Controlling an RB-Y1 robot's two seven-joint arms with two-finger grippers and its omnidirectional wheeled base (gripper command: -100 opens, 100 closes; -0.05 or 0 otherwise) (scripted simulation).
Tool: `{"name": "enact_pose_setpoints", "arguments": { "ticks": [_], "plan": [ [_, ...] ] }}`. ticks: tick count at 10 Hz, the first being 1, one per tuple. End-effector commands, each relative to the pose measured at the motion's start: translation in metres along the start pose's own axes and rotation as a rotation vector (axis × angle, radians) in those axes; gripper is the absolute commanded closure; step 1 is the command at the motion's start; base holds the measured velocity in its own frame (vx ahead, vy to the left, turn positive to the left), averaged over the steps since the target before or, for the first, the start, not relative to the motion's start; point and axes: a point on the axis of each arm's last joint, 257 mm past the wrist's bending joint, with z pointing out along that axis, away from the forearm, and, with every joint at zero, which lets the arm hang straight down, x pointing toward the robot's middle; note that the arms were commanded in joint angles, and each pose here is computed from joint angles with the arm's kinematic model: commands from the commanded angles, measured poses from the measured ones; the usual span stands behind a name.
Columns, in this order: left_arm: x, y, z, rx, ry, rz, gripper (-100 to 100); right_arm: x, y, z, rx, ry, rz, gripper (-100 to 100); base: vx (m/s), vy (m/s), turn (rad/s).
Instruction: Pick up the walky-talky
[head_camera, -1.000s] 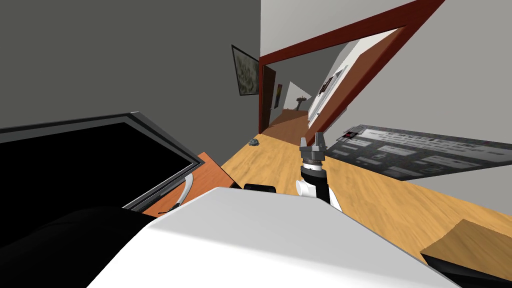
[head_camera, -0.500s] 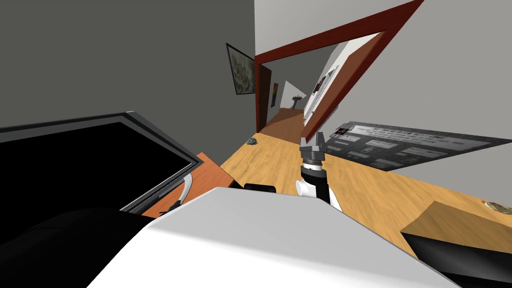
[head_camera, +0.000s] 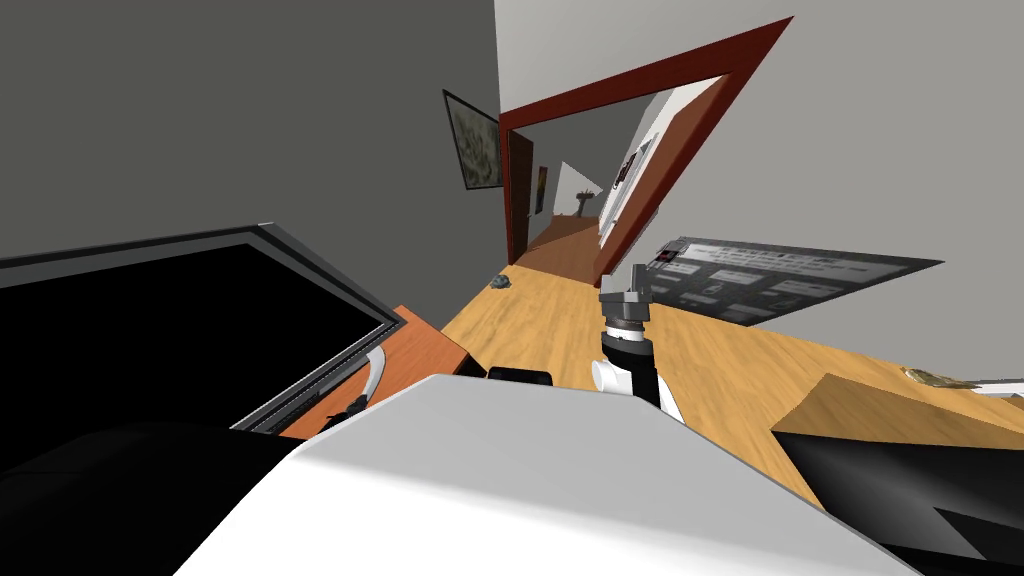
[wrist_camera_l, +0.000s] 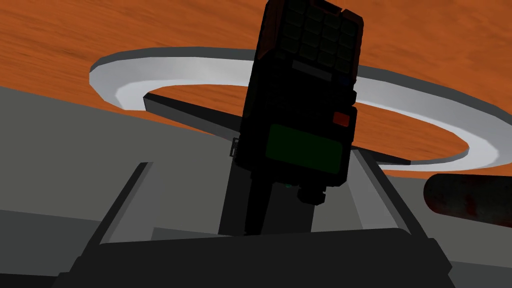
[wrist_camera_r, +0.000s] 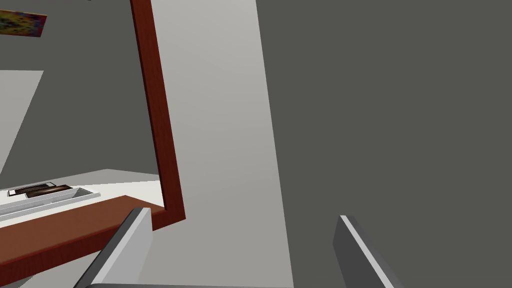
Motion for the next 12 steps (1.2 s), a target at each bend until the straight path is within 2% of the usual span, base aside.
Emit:
{"name": "enact_pose_setpoints", "arguments": {
  "ticks": [1,2,6,7,8,12],
  "plan": [
    [0.000,0.000,0.000,0.000,0.000,0.000,-100,0.000,0.000,0.000,0.000,0.000,0.000,0,-0.047,0.002,-0.020],
    [0.000,0.000,0.000,-0.001,0.001,0.001,100,0.000,0.000,0.000,0.000,0.000,0.000,0,-0.011,0.001,0.018],
    [0.000,0.000,0.000,-0.002,0.000,0.000,100,0.000,0.000,0.000,0.000,0.000,0.000,0,0.000,0.000,0.000],
    [0.000,0.000,0.000,-0.002,0.000,0.001,0,0.000,0.000,0.000,0.000,0.000,0.000,0,0.000,0.000,0.000],
    [-0.003,0.005,-0.003,0.010,-0.002,0.011,100,0.000,0.000,0.000,0.000,0.000,0.000,0,0.070,-0.009,0.137],
    [-0.008,0.017,-0.015,0.040,0.003,0.037,100,0.000,0.000,0.000,0.000,0.000,0.000,0,0.119,-0.006,0.108]
  ]
}}
